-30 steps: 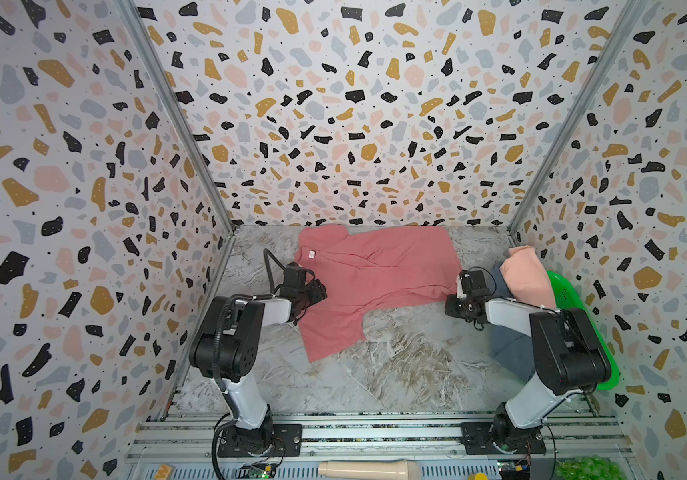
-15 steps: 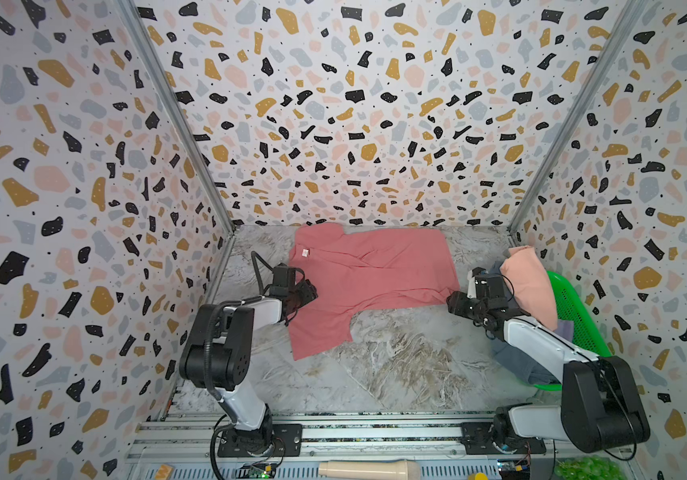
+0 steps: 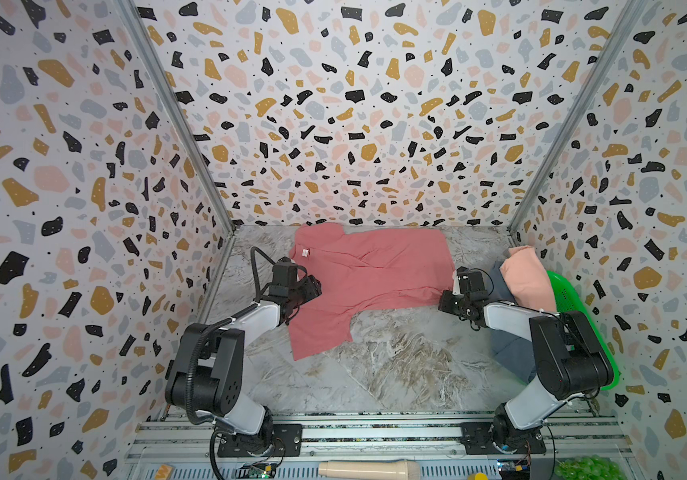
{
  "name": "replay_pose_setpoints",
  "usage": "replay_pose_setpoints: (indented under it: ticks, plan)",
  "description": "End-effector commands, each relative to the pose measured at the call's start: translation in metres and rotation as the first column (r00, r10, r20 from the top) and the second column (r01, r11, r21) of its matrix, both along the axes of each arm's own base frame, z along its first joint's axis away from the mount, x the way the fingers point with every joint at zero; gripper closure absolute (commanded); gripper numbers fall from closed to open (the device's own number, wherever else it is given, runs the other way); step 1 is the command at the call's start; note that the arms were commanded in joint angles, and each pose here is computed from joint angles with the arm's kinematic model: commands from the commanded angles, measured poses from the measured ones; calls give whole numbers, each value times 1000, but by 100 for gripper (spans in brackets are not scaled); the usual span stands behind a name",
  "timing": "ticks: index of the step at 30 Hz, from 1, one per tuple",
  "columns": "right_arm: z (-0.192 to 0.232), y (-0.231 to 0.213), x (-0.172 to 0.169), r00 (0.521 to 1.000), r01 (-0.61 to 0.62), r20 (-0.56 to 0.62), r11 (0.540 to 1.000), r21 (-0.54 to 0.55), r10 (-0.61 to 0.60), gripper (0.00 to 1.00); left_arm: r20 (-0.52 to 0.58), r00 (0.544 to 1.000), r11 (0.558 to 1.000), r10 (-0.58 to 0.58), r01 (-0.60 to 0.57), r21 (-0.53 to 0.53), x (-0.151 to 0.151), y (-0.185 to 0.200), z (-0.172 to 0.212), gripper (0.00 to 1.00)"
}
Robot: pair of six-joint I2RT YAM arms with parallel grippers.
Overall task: Fold and stack the t-shirts
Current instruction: 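Grasp the shirt hem corners nearest the robot with both grippers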
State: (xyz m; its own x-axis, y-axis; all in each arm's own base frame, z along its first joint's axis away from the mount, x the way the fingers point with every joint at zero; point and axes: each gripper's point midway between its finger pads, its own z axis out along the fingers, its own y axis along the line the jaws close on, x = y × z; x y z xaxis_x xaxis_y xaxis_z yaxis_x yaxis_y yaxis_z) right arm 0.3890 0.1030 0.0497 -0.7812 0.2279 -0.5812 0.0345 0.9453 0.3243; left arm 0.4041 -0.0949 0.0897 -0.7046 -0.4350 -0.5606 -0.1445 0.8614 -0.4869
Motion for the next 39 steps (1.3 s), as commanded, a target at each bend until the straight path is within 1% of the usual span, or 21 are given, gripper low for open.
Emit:
replay_pose_setpoints:
  ticks: [1,4,6,8,11,15,16,17,18,19,20,23,24,25,27,28,32,35,39]
  plan:
    - [41,-3,3,995,2,96,999,-37,1,100,-16,999,997,38,-37,61,-12,14,-2,31]
    - [55,-15,-23,996,15,85,997,-73,-9,100,-13,995,988,97,-95,118,-19,29,3,30]
    - [56,-23,-44,998,33,60,996,-82,-28,100,-4,990,979,140,-138,152,-24,40,8,30]
    - [55,-32,-69,997,71,37,994,-78,-68,100,4,984,969,176,-174,177,-30,50,13,29]
    - [57,-41,-93,992,123,26,991,-56,-122,100,1,976,954,218,-213,209,-40,63,17,29]
    - [48,-48,-113,987,160,-24,986,-56,-161,100,-80,972,949,222,-196,246,-62,67,4,28]
    - [45,-51,-117,983,176,-43,982,-67,-179,97,-104,971,951,216,-185,247,-70,67,-1,28]
    - [43,-55,-120,977,199,-61,977,-81,-204,84,-128,969,952,212,-175,250,-78,67,-6,28]
    - [43,-57,-122,974,209,-69,974,-90,-215,67,-144,968,954,207,-167,249,-85,67,-9,28]
    - [45,-59,-122,973,215,-65,972,-92,-222,52,-161,965,955,206,-163,248,-94,67,-12,28]
    - [48,-59,-121,974,216,-52,972,-89,-222,48,-180,963,958,199,-153,241,-103,66,-17,28]
    - [56,-51,-112,978,208,-14,978,-36,-208,42,-235,958,974,162,-117,196,-125,58,-27,28]
    - [55,-46,-110,980,196,-16,981,-11,-196,40,-257,955,977,149,-102,187,-134,55,-32,28]
    - [53,-42,-109,981,191,-30,981,12,-191,35,-277,951,978,141,-90,190,-143,54,-37,28]
    - [45,-36,-107,983,177,-47,983,36,-176,33,-308,942,978,132,-73,197,-157,53,-46,28]
    - [38,-37,-108,981,187,-66,982,30,-184,32,-326,937,979,123,-62,192,-164,51,-51,28]
    - [13,-41,-116,971,199,-135,980,-7,-198,31,-361,928,987,90,-35,156,-177,38,-62,29]
    - [-2,-40,-119,968,192,-163,981,-12,-192,30,-393,917,990,72,-17,142,-185,33,-76,30]
    - [-23,-38,-117,961,191,-200,981,-22,-192,30,-398,917,994,40,2,105,-180,24,-85,36]
